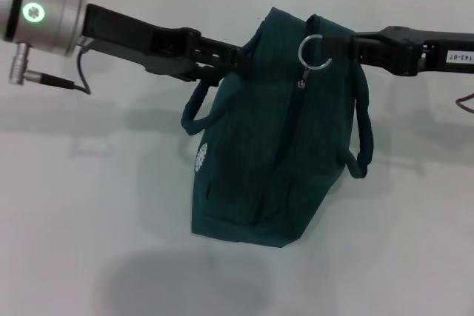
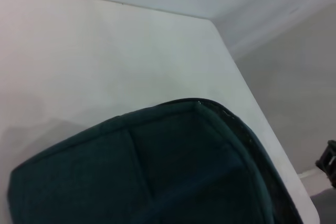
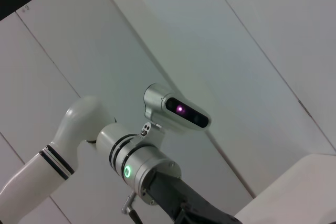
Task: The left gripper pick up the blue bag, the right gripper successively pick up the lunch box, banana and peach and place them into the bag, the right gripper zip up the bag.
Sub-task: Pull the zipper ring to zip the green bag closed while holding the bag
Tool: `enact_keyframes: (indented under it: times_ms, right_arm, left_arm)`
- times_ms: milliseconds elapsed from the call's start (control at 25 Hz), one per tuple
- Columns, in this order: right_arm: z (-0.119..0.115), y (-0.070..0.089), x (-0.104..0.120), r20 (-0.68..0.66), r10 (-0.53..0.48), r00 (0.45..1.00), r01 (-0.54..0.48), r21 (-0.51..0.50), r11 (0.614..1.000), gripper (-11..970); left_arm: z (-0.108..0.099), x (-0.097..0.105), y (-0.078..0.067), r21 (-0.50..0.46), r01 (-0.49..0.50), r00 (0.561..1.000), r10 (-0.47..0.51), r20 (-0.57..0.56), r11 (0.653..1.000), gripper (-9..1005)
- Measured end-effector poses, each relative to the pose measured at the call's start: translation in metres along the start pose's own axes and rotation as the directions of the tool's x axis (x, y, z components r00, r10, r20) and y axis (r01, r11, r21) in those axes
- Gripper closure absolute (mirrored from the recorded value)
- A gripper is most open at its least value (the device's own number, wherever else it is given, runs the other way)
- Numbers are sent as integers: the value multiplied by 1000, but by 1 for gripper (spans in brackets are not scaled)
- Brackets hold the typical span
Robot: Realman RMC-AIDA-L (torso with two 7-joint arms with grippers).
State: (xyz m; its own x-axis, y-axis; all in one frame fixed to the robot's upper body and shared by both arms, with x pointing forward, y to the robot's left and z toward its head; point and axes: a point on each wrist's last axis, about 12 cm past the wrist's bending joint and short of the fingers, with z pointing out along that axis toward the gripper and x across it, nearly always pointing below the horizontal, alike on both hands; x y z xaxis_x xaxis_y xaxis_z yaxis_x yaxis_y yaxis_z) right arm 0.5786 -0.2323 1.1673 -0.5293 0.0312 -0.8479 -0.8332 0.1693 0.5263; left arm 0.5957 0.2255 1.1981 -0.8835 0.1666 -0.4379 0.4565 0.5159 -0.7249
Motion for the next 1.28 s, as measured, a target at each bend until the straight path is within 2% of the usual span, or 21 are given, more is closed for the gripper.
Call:
enact_keyframes:
  times_ms: [600,800,1000,1120,1280]
  right_arm:
    - [0,0,2,1,1,1000,-1,-3,1000,957]
    - [0,0,1,1,0,1000,0,-3,1000,957]
    - [0,1,0,8,-2,1000,3,-7,1000,956]
    - [0,1,1,8,-2,1000,2,-11,1000,956]
    - [-1,2,1,8,-1,1000,1,-12,1000,956]
  left_arm:
    - [15,-6,-10,5,-28,999,28,-36,1000,101]
    - [20,-7,-13,12,-41,998,42,-48,999,165]
    - [23,-7,-15,14,-60,996,61,-67,998,371]
    - [24,-8,-16,15,-61,996,62,-67,998,575]
    - [23,-9,-16,18,-61,996,62,-61,998,728]
